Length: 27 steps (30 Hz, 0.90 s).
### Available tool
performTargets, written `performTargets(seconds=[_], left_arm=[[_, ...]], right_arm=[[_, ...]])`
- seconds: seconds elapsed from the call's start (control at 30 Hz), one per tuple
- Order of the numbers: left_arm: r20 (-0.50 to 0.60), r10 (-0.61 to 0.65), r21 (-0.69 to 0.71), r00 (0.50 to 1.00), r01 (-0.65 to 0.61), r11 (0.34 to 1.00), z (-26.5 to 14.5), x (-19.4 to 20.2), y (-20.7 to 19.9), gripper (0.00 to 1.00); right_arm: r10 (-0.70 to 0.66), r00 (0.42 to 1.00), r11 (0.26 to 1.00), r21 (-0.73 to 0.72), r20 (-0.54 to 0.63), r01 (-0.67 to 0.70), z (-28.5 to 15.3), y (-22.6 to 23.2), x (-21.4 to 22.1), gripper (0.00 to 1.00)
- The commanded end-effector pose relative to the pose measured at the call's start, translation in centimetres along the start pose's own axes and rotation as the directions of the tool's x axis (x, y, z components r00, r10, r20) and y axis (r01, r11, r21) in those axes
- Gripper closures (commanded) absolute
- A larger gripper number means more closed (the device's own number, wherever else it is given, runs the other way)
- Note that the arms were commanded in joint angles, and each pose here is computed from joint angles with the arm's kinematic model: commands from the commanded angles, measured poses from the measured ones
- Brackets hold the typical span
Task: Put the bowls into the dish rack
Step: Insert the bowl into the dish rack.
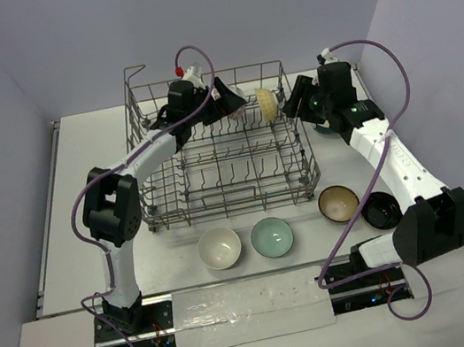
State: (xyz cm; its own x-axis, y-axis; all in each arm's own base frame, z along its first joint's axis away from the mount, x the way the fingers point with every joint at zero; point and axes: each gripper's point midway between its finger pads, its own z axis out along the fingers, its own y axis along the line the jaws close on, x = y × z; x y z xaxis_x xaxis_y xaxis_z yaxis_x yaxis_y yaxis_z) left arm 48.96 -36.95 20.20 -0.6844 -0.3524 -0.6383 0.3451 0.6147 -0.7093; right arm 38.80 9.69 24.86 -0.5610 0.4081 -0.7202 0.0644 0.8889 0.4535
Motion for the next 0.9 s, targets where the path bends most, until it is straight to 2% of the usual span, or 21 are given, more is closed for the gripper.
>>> performTargets(seconds=[0.0, 0.33, 0.67, 0.87], left_arm=[[0.036, 0.060, 0.095, 0.998, -0.063, 0.993, -1.0, -2.1, -4.2, 0.01], [-0.052, 0.058, 0.049, 0.997, -0.055, 0.997, 1.5, 1.0, -0.8, 0.01], [-0.098, 0.096, -0.066, 0.991, -0.102, 0.993, 2.3, 1.7, 2.1, 0.01], [-0.088, 0.121, -0.118, 0.989, -0.131, 0.984, 1.8, 1.4, 3.0, 0.01]], right_arm=[[-0.019, 0.999, 0.999, -0.033, 0.045, 0.021, -0.2, 1.1, -1.4, 0.38], [-0.024, 0.999, 0.999, -0.025, 0.037, 0.025, 0.0, 1.0, -1.3, 0.38], [-0.026, 0.999, 0.999, -0.022, 0.026, 0.026, 0.3, 0.9, -1.0, 0.38], [-0.028, 0.999, 0.999, -0.026, 0.025, 0.029, 0.4, 1.0, -1.0, 0.38]])
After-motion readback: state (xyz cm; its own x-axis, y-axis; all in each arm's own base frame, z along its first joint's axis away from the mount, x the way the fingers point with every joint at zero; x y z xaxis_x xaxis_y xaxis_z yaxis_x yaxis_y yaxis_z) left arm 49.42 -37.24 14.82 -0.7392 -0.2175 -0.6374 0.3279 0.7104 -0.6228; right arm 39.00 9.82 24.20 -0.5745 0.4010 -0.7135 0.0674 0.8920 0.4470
